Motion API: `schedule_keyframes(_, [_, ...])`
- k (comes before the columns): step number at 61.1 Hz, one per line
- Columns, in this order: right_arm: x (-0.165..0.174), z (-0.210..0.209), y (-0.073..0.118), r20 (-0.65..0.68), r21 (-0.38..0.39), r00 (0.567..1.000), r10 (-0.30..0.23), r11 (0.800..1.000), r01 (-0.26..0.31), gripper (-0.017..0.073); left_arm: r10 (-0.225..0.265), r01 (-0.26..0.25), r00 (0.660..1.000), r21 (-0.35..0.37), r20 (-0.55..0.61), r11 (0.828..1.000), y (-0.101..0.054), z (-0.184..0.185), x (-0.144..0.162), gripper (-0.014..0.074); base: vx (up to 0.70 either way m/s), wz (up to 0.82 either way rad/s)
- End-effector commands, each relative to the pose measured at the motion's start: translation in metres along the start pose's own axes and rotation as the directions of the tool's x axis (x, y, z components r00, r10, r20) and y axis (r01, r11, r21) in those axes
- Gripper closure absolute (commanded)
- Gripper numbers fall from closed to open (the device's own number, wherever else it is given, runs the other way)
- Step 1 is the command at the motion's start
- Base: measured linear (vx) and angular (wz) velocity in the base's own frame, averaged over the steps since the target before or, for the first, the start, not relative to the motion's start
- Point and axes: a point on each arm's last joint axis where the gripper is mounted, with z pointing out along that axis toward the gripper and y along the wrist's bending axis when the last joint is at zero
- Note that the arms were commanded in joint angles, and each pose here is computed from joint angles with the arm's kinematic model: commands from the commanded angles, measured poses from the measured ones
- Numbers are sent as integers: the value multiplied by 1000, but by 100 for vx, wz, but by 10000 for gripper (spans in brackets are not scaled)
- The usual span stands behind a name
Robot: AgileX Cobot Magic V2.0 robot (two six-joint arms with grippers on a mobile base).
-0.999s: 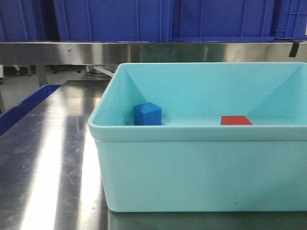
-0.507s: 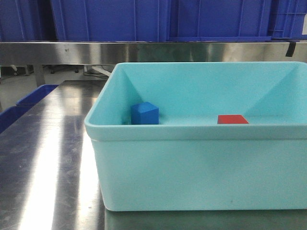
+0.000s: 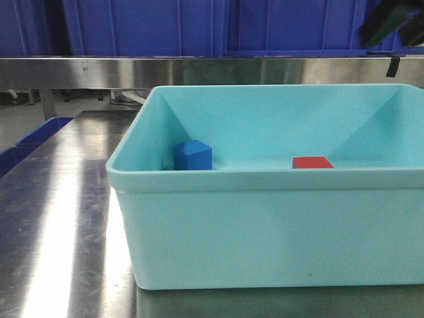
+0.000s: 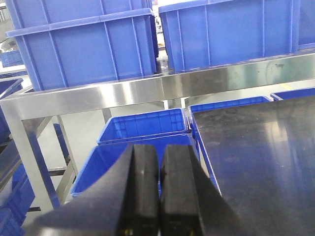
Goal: Pick red cube and place on left shelf
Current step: 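Lower the open right gripper over the red cube in the bin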
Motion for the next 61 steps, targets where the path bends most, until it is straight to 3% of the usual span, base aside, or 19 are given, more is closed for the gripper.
schedule_keyframes(1, [-14,4,13,49,-38,998,-39,998,41,-49,-4,5,998,-4,62,1000,0,1,0,488,0,0])
schedule_keyframes(22, [11,47,45,-105,-109,987,-118,988,106,-55,-4,5,998,-4,62,1000,0,1,0,488,0,0])
schedule_keyframes(61, [29,76,47,-206,-105,969,-134,988,114,-55,-4,5,998,-4,62,1000,0,1,0,488,0,0])
